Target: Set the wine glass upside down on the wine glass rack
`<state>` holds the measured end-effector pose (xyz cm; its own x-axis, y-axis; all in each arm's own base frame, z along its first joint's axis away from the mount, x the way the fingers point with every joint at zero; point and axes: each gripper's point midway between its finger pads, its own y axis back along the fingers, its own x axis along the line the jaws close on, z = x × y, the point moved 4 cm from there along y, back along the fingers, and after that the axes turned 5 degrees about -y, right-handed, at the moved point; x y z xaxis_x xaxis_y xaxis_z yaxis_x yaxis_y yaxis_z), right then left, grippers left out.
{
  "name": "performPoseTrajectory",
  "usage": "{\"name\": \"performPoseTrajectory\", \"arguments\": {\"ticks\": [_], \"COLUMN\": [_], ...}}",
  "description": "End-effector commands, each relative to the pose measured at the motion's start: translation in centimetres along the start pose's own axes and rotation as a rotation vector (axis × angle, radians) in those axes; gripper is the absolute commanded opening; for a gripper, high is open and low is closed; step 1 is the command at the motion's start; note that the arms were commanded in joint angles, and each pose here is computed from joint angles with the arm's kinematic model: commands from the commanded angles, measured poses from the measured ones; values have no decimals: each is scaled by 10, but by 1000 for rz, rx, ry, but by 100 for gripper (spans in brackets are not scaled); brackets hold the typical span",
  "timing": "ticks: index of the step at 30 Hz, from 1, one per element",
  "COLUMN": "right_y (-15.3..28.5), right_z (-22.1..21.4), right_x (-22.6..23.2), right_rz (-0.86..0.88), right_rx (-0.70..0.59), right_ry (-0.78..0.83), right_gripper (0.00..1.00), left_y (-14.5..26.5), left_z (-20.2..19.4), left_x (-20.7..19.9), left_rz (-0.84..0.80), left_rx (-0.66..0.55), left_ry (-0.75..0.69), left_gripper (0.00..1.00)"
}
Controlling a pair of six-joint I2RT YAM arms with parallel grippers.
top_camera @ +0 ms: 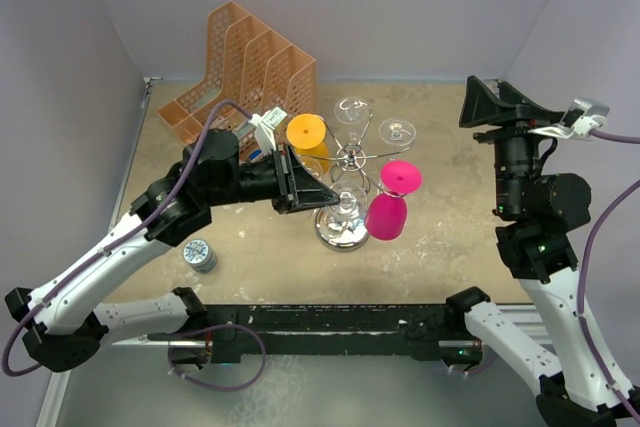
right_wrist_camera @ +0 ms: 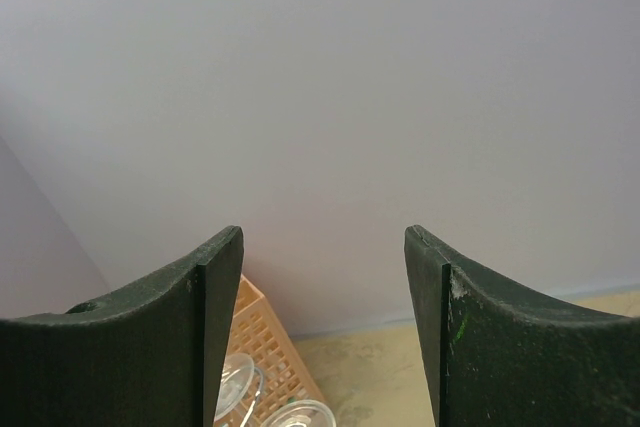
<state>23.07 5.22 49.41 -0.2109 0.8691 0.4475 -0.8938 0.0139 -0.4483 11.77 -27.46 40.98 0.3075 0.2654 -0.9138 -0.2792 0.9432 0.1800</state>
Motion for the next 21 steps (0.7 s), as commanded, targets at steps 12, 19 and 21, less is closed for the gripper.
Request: {"name": "performPoseTrajectory", "arguments": {"ticks": [12,19,21], "right_y": [6,7,7], "right_z": [10,8,7], "right_x": [-4,-6,-7], "right_rz": [-21,-30,-31], "right_rx": [-36,-34,-33], "right_ry": [0,6,8], "right_gripper": [68,68,68], "left_y": [-14,-18,-19], "left_z": [16,20,20], "left_x": [-4,2,3], "left_rz": [11,61,68], "left_rx": [-35,-43,-38], "left_ry": [-86,-104,-113], "left_gripper": [3,8,13]}}
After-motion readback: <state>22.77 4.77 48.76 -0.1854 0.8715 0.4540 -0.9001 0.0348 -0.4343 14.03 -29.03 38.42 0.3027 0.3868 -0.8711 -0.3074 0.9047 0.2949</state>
